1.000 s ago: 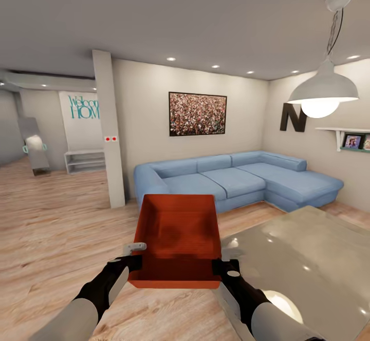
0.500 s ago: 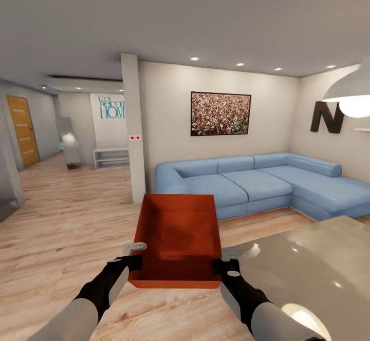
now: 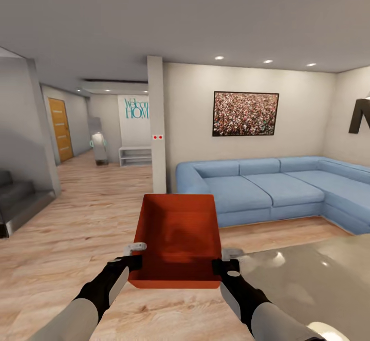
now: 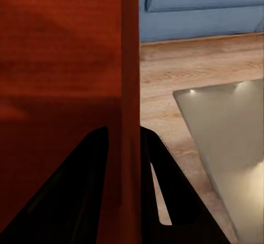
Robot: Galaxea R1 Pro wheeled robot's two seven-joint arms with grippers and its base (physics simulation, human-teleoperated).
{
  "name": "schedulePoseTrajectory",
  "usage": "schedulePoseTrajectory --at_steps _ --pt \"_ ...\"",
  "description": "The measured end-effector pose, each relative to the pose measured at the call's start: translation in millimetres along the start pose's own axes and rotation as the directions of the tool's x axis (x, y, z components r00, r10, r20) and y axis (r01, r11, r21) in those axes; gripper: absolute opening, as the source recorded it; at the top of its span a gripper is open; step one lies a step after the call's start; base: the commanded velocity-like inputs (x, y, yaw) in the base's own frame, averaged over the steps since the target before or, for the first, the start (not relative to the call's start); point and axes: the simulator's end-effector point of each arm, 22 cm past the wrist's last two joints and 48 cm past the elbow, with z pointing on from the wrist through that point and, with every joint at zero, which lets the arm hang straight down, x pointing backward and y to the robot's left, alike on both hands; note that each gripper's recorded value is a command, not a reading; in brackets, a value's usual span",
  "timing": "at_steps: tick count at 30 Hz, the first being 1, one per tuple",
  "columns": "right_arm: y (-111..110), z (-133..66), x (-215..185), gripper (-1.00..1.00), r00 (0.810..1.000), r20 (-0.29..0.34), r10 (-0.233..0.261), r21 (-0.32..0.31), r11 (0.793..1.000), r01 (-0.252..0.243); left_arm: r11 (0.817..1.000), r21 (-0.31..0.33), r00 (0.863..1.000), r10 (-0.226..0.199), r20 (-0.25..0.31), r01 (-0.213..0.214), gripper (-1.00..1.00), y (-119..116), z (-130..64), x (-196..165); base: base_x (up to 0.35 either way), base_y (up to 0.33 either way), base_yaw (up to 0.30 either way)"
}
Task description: Move the two storage containers from the living room to the garage. In the garage, place one container on the floor and stack the other container on top of it (either order is fine).
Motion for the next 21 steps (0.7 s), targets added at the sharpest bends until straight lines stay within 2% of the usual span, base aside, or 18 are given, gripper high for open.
schedulePoseTrajectory --at_steps 21 --pt "0.0 0.0 0.2 -1.0 1.0 -0.001 0.0 0.0 1.0 0.0 1.0 0.0 1.0 0.0 -0.001 0.0 -1.0 0.0 0.1 0.3 0.0 0.0 0.289"
